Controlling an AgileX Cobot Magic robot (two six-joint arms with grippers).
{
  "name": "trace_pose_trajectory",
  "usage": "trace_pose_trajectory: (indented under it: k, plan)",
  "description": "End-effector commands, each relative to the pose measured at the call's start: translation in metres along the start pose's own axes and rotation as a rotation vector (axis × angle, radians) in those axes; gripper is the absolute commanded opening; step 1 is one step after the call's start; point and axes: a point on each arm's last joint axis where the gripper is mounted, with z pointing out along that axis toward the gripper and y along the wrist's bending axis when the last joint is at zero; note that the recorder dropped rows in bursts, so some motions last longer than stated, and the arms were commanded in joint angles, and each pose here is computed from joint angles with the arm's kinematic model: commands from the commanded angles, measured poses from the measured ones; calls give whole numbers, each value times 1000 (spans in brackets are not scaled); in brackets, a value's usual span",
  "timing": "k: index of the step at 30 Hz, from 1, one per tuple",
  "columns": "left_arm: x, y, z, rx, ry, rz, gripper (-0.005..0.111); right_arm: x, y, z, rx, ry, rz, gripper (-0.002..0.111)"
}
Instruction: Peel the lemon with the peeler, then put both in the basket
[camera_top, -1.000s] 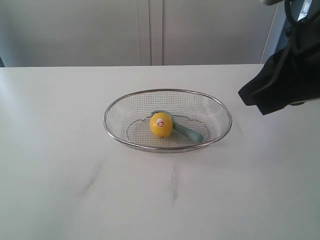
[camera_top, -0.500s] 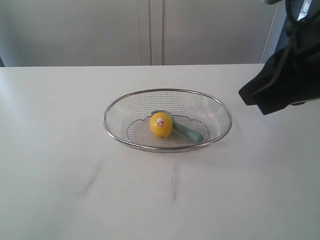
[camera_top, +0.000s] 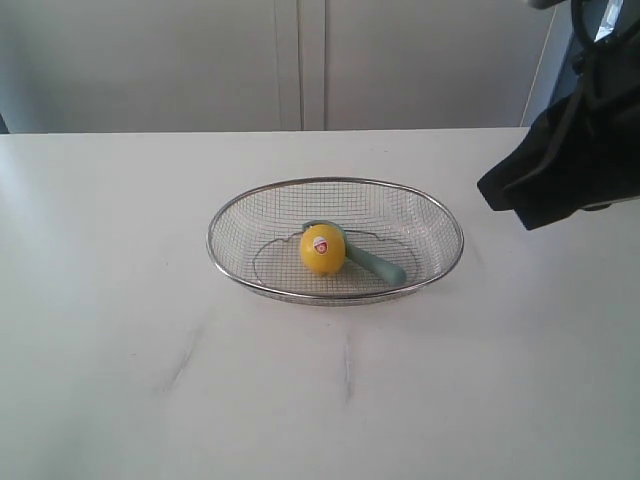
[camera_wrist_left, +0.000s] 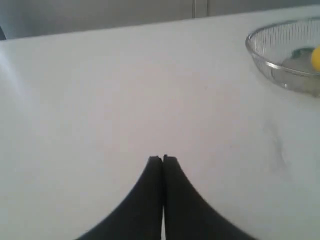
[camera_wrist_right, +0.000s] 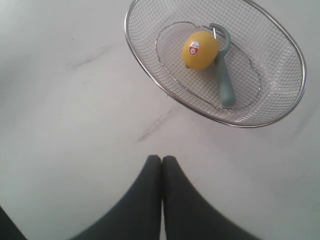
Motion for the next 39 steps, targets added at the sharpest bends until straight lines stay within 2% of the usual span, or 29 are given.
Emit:
trace_pose_trajectory:
  k: [1,15,24,28,39]
  plan:
    - [7,0,0,-3,61,47,0,1,1,-1,0,-4,4,0]
    - [7,2,0,-19,67,119,0,1,1,-1,0,-4,4,0]
    - [7,2,0,-23,67,108,0,0,0,-1,0,-5,4,0]
    - [7,5,0,-77,68,84,0,0,0,-1,0,-5,4,0]
    - [7,5,0,-75,72,97,0,0,0,-1,0,-5,4,0]
